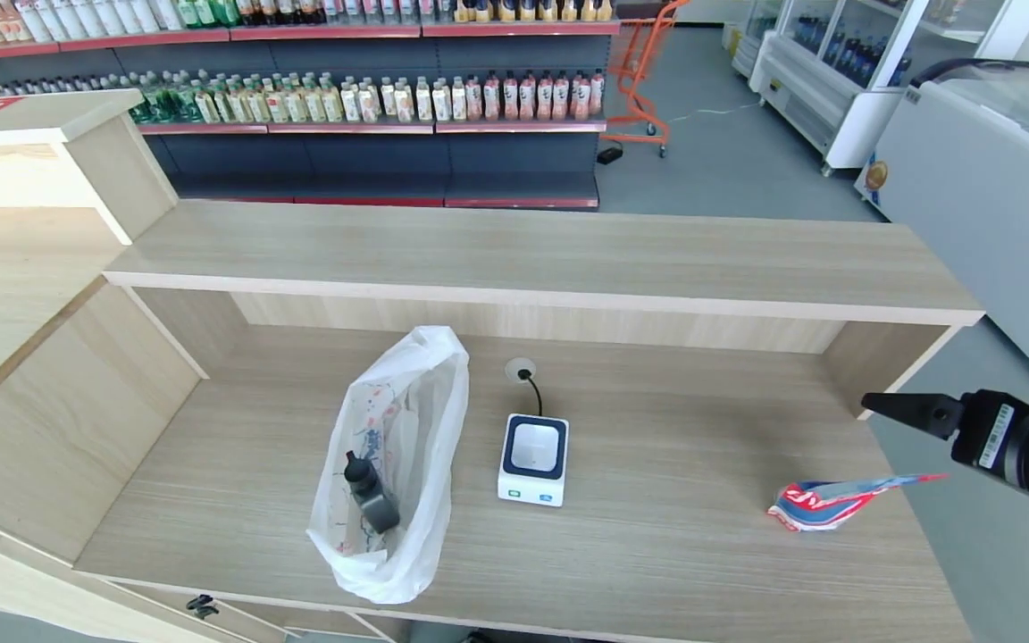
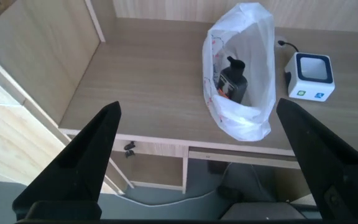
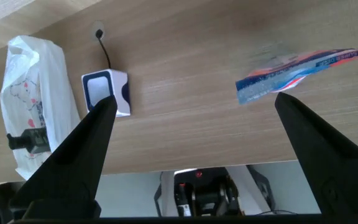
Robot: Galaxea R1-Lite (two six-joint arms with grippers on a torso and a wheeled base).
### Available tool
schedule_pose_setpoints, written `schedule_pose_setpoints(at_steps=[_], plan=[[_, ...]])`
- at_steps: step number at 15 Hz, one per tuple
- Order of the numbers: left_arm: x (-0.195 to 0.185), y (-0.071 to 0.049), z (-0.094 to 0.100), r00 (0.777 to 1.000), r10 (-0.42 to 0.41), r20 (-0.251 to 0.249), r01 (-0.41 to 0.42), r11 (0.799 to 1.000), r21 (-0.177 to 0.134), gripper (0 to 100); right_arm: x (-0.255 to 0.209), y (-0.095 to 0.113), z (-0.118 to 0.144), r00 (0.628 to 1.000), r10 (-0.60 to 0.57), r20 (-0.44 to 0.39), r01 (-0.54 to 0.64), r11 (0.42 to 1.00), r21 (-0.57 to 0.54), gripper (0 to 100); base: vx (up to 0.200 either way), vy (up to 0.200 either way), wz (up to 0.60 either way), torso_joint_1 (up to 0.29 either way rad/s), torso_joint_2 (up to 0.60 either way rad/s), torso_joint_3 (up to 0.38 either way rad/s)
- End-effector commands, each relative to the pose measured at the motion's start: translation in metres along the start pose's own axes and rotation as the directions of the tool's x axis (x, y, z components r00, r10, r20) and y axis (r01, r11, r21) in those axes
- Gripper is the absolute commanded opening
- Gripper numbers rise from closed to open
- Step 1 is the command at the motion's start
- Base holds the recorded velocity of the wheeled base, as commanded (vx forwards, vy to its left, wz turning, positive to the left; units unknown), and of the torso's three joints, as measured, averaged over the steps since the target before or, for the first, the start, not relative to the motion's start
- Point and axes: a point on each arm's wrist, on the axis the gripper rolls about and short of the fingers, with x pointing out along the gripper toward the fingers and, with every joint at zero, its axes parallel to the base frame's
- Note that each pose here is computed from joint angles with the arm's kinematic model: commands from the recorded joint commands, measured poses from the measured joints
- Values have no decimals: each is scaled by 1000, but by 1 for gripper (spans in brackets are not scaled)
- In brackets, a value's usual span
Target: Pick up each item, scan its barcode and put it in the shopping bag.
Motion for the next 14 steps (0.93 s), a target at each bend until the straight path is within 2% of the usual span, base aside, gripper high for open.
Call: schedule_pose_setpoints(at_steps=[1,5,8,11,14], plan=[[0,0,0,1000,0,-1,0,1000,0,100,2,-1,-1,1000,-6,-10,6,1000,2,100,0,0,0,0,0,0],[0,0,0,1000,0,-1,0,1000,-3,100,5,-2,-3,1000,-14,-22,14,1000,3,100,-200,0,0,7,5,-1],[0,0,0,1000,0,-1,0,1000,-1,100,5,-3,-3,999,-37,-14,37,999,3,100,0,0,0,0,0,0],[0,0,0,1000,0,-1,0,1000,-1,100,7,-5,0,999,-53,-7,54,998,15,100,0,-200,0,2,-1,1],[0,0,0,1000,0,-1,0,1000,-1,100,17,-12,8,994,-105,-2,105,991,78,100,0,-200,0,2,4,2]])
